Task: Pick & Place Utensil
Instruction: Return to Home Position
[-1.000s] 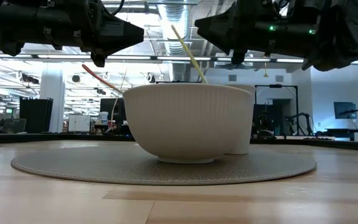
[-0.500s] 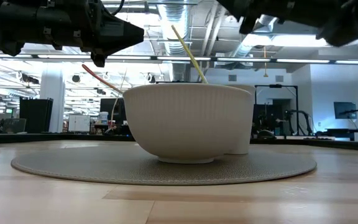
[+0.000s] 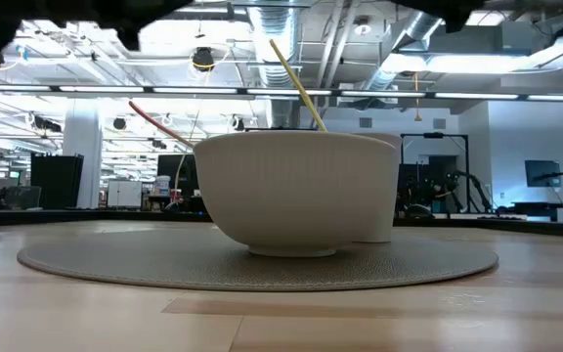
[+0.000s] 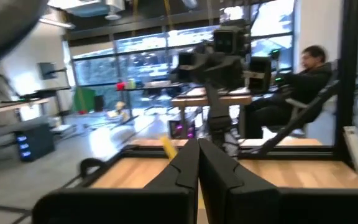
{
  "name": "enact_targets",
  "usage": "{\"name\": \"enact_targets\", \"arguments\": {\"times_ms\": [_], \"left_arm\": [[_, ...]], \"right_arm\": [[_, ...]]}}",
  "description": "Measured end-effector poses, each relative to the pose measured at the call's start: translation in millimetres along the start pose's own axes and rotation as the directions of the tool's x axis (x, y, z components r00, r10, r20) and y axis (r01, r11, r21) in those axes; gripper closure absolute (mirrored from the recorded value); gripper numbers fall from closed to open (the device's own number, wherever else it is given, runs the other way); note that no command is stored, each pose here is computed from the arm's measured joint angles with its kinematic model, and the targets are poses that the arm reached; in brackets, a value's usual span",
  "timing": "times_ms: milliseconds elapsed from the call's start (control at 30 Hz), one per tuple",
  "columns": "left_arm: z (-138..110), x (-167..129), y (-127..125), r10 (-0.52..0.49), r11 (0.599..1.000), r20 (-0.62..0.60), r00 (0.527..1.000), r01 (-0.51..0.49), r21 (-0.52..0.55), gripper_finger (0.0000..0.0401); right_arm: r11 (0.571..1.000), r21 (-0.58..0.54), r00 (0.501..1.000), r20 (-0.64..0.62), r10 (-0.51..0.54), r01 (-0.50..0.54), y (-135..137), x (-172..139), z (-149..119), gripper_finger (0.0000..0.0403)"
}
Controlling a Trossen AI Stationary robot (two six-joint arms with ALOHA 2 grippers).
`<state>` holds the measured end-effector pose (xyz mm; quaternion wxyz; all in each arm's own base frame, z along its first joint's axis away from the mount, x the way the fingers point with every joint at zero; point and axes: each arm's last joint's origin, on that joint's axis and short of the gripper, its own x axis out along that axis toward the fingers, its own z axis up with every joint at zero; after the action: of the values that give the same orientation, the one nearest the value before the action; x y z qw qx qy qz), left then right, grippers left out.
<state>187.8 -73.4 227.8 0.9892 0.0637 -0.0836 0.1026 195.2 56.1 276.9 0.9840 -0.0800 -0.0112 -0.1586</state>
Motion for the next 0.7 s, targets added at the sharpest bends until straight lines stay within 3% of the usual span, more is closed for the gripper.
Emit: {"name": "enact_targets", "arguments": {"times_ms": [200,333,400,533,700], "left_arm": [[20.5,-30.9,13.9,0.11,0.994,-0.079,0.991,-0.108,0.035,0.0395],[21.6,-52.4,19.7,0.012,0.996,-0.147,0.989,0.002,0.093,0.0395],[21.3,-61.8,22.4,-0.05,0.996,-0.17,0.984,0.061,0.062,0.0393],[23.6,-76.2,27.5,-0.177,0.984,-0.149,0.973,0.177,-0.017,0.0394],[6.9,-89.7,33.3,-0.308,0.951,-0.086,0.948,0.31,0.014,0.0394]], "right_arm": [[1.0,0.002,1.0,0.004,0.019,-0.019,-10.5,-15.5,8.2,0.0299],[0.998,0.056,1.0,-0.007,0.024,-0.024,-12.6,-18.2,8.2,0.03],[0.998,0.055,1.0,-0.013,0.026,-0.025,-13.3,-19.1,7.9,0.03],[0.999,0.046,0.999,-0.04,0.031,-0.029,-19.9,-26.8,7.6,0.03],[0.994,0.073,0.993,-0.083,0.084,-0.079,-27.5,-37.5,5.2,0.03]]}}
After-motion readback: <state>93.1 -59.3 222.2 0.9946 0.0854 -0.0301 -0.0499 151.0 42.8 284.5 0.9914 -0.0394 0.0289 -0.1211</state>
